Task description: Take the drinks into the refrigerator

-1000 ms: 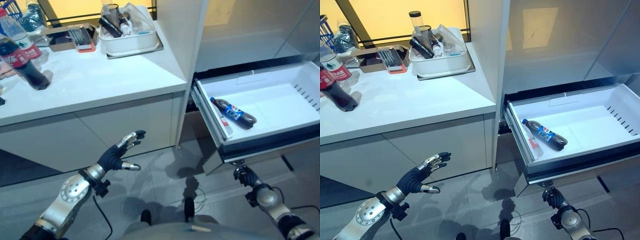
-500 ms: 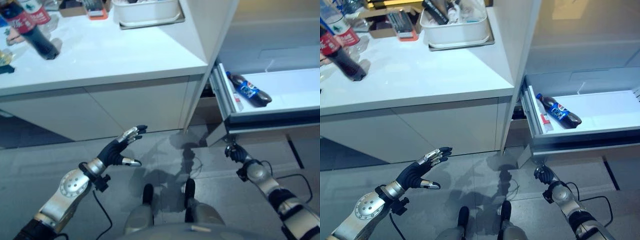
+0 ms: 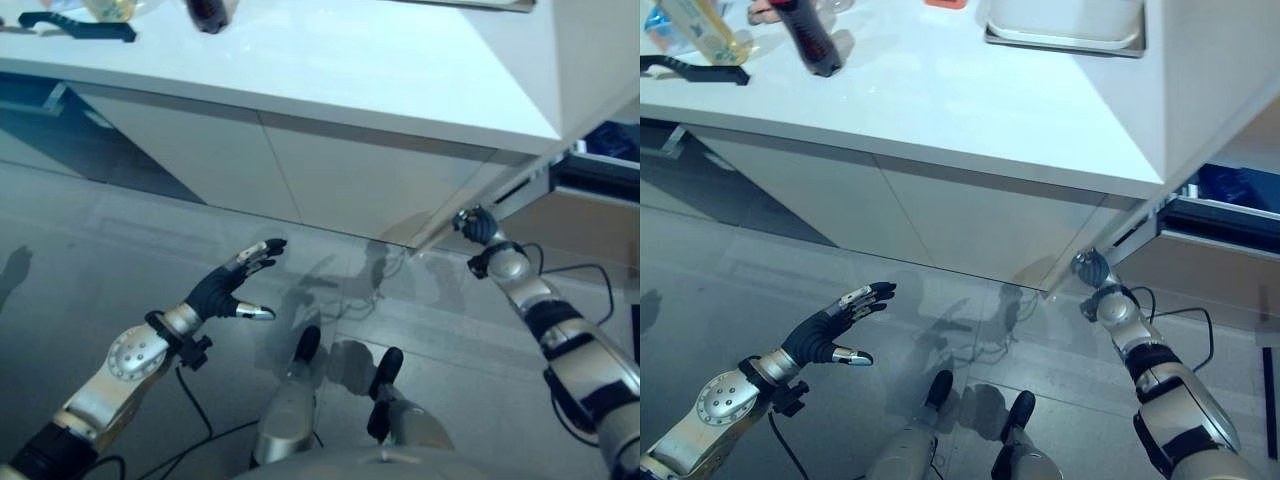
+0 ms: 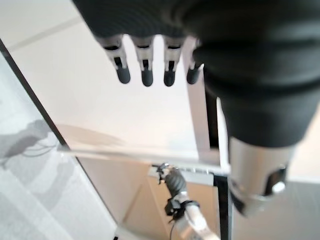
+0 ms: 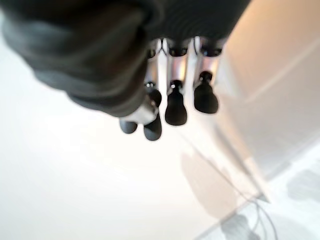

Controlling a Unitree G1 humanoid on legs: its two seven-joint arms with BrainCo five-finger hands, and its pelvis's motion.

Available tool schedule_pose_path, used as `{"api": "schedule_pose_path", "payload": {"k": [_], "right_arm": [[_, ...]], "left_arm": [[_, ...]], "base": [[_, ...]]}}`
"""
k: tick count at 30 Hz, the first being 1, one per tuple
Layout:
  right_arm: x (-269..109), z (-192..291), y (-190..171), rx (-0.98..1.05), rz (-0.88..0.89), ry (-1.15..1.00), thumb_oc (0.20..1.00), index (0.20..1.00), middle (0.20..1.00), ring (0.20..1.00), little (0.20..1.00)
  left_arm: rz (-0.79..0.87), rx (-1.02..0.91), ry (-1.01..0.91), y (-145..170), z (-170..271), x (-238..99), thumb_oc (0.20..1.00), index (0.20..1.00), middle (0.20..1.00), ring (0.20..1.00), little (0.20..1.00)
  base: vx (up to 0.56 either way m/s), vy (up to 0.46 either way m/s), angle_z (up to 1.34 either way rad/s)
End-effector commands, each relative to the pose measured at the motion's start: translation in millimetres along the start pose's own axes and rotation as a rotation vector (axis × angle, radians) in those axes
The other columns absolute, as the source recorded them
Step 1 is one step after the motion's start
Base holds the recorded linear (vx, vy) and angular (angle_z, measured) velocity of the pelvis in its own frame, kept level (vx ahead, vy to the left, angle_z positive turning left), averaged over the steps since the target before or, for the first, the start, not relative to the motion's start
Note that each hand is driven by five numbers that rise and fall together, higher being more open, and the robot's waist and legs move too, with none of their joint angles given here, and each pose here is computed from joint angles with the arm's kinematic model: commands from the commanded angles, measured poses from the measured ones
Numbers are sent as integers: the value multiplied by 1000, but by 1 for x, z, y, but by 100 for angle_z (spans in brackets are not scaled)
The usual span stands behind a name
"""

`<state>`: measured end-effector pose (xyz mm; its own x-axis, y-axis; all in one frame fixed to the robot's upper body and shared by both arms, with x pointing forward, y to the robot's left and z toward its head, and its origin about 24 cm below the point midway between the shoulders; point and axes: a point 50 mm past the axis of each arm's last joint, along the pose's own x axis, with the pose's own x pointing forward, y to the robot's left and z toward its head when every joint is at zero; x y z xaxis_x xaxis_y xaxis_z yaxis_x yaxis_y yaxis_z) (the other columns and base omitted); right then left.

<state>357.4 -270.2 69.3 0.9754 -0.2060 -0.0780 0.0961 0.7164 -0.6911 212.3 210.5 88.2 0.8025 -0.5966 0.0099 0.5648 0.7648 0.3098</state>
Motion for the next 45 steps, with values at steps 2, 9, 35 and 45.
{"api": "schedule_pose_path", "payload": {"k": [2, 9, 35, 45], "right_arm": [[17, 41, -41, 23, -142, -113, 200, 200, 200, 200, 200], [21, 45, -46, 58, -180, -87, 200, 200, 200, 200, 200], [-87, -77, 30, 217, 38, 32, 1000, 1000, 1000, 1000, 1000], [-77, -105, -8, 156, -97, 185, 1000, 1000, 1000, 1000, 1000]], "left_arm": [[-25, 31, -122, -1, 28, 3, 1000, 1000, 1000, 1000, 1000], [-30, 28, -116, -3, 26, 5, 1000, 1000, 1000, 1000, 1000], [47, 24, -48, -8, -2, -1, 1000, 1000, 1000, 1000, 1000], [45, -6, -18, -5, -7, -3, 1000, 1000, 1000, 1000, 1000]], "base": [[-14, -4, 16], [-11, 0, 1], [6, -1, -4], [-1, -17, -13]]}}
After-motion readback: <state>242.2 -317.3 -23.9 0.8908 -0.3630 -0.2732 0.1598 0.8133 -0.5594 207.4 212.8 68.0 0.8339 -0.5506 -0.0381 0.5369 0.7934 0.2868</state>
